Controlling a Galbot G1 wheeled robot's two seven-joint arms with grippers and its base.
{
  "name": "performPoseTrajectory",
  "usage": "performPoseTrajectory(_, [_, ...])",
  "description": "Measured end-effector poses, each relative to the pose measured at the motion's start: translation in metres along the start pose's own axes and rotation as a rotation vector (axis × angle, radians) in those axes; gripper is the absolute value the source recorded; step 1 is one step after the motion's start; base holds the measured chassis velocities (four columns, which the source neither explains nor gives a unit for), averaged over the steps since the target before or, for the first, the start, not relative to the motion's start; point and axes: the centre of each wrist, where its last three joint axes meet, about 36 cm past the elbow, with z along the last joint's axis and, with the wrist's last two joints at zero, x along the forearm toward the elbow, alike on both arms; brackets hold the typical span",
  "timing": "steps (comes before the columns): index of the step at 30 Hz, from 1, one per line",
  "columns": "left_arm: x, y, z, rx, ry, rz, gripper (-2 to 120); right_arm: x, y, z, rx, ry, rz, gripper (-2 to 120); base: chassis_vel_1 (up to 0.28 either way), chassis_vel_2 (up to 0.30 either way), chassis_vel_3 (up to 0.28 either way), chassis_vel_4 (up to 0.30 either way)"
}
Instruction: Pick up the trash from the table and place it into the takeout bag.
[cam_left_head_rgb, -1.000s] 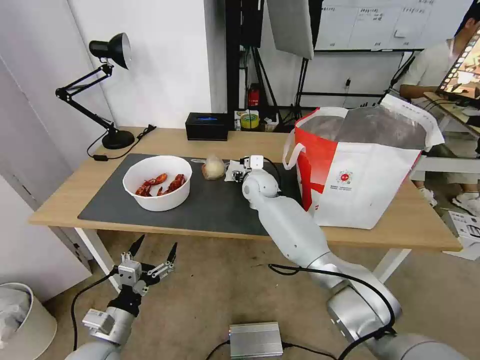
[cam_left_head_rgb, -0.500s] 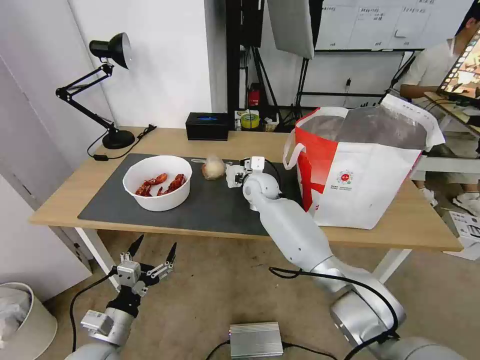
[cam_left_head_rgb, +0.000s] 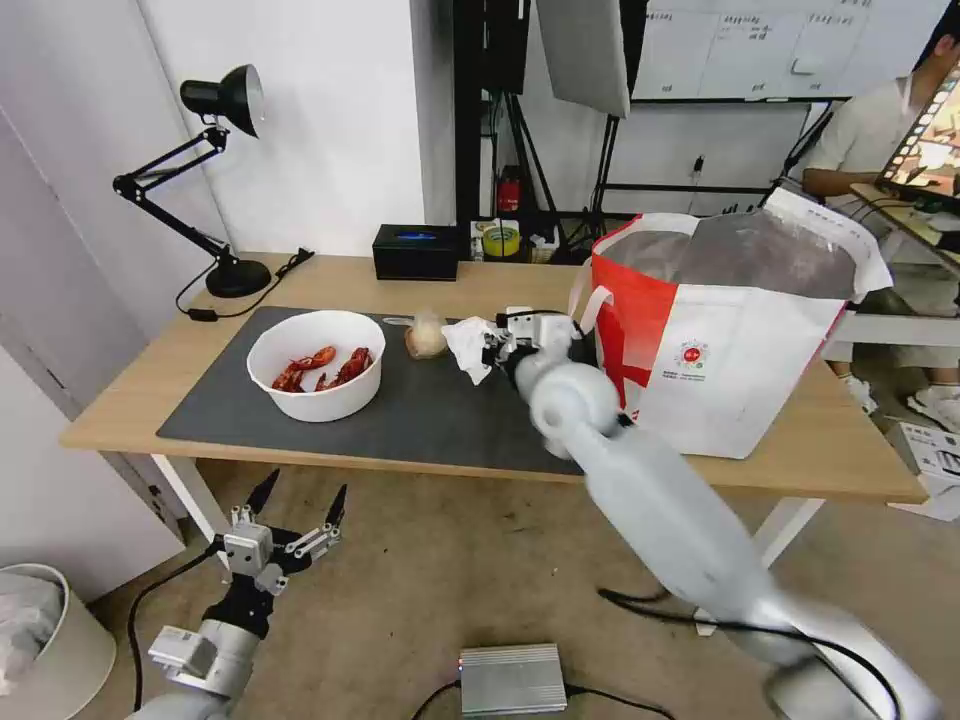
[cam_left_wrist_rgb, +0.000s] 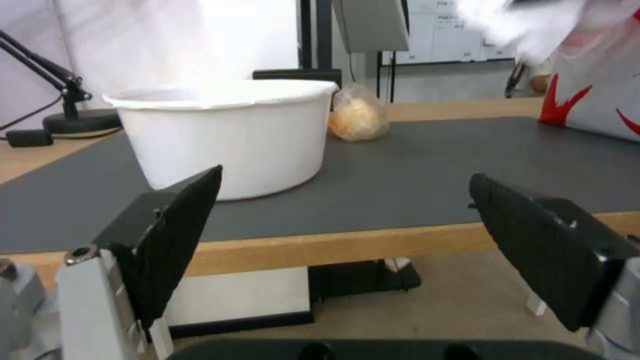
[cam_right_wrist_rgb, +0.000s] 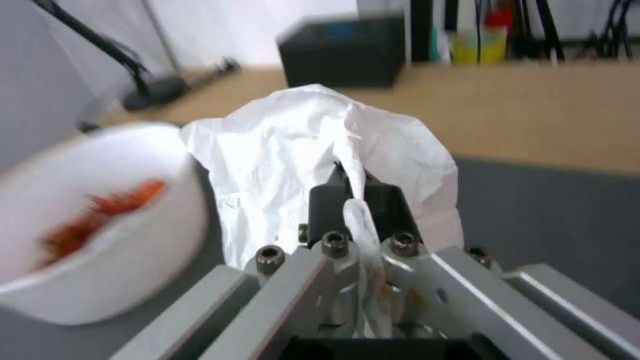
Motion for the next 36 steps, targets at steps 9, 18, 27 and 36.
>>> performPoseTrajectory(9, [0.001, -0.003, -0.001, -0.003, 0.004, -0.01, 100, 0.074, -0.03, -0.062, 0.047, -0.208, 0.028, 0, 0.0, 0.0, 0.0, 0.0])
performPoseTrajectory(18, [0.001, -0.007, -0.001, 0.004, 0.004, 0.005, 100, 0.093, -0.091, -0.102, 0.123, -0.255, 0.201, 0, 0.0, 0.0, 0.0, 0.0])
performPoseTrajectory(27, [-0.004, -0.009, -0.004, 0.009, -0.011, 0.018, 100, 0.093, -0.139, -0.12, 0.11, -0.218, 0.33, 0, 0.0, 0.0, 0.0, 0.0])
performPoseTrajectory(36, [-0.004, -0.01, -0.007, 0.007, -0.017, 0.026, 100, 0.08, -0.164, -0.111, 0.014, -0.114, 0.42, 0, 0.0, 0.0, 0.0, 0.0])
